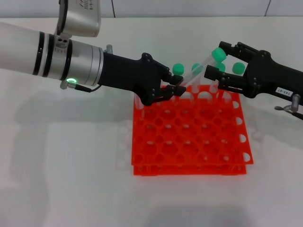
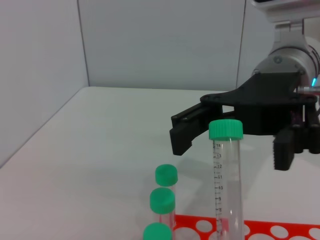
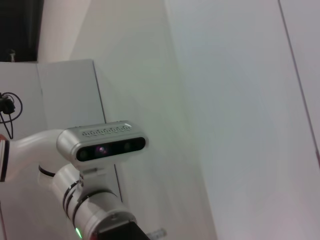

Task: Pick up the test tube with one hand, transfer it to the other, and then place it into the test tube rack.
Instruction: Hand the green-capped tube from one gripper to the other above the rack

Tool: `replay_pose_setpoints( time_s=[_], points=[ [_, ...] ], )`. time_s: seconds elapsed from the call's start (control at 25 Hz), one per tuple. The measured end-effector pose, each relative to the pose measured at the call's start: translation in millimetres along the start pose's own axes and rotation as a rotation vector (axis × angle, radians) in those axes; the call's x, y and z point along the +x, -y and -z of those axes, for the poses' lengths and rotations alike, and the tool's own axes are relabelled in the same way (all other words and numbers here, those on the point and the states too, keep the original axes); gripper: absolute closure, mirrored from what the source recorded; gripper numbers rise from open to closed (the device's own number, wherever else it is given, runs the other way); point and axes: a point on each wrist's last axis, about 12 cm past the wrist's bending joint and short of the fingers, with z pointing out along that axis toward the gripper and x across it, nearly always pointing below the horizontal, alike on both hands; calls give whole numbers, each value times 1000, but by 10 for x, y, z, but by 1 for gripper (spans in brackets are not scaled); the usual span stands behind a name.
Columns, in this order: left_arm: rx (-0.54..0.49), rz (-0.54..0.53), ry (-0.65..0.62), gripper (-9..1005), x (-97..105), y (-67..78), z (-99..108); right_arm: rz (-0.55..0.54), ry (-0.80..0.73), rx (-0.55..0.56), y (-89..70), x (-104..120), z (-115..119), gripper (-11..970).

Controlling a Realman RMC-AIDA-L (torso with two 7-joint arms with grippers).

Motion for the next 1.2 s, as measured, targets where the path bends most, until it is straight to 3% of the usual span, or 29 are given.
replay_pose_setpoints(
  time_s=[0.96, 1.16, 1.2],
  points=[
    [-27, -13, -8, 723, 25, -17, -2, -18, 78, 44, -61, 88, -42, 159],
    [-29, -12, -7, 720, 29, -12, -11, -23, 92, 56, -53, 81, -36, 347],
    [-29, -11, -7, 719, 31, -10, -13, -24, 92, 57, -53, 82, -36, 346]
  ],
)
